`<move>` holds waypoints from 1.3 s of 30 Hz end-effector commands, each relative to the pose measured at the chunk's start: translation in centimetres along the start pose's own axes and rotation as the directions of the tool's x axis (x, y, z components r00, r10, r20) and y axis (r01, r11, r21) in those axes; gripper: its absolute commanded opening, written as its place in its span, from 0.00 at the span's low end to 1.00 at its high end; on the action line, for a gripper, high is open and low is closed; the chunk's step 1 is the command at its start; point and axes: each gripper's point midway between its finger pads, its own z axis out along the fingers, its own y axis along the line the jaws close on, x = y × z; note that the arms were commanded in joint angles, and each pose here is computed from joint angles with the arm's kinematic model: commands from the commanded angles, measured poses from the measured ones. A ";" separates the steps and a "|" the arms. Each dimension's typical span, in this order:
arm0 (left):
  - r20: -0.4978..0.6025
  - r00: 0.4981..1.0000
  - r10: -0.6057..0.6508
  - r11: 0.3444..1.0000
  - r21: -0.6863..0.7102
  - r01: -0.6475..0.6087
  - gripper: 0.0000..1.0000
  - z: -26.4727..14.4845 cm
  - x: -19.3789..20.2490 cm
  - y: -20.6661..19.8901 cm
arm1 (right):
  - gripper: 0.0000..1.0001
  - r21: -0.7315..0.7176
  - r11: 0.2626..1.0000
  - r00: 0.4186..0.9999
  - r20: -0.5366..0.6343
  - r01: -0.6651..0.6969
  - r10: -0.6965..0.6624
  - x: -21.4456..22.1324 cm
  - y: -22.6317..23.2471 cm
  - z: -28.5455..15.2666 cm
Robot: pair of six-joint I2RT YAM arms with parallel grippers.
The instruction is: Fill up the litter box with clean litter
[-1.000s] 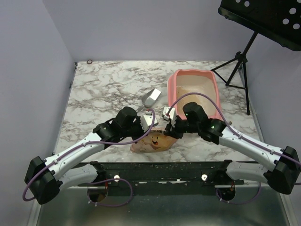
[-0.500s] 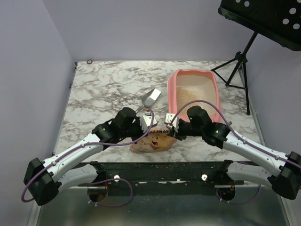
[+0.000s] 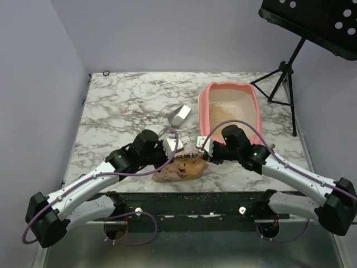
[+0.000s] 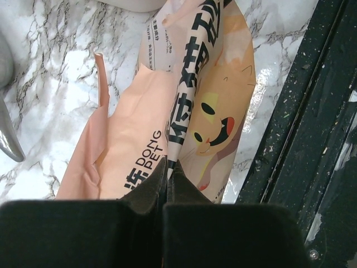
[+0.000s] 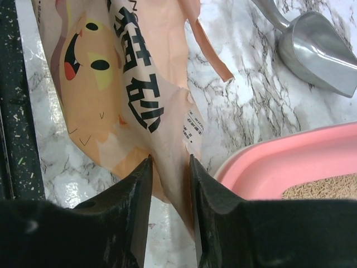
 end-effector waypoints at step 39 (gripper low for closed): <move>-0.019 0.998 0.059 0.992 -0.113 -0.061 0.00 2.7 -0.6 3.7 | 0.71 0.646 0.611 0.875 0.202 -0.457 0.441 0.2 -8.7 -10.5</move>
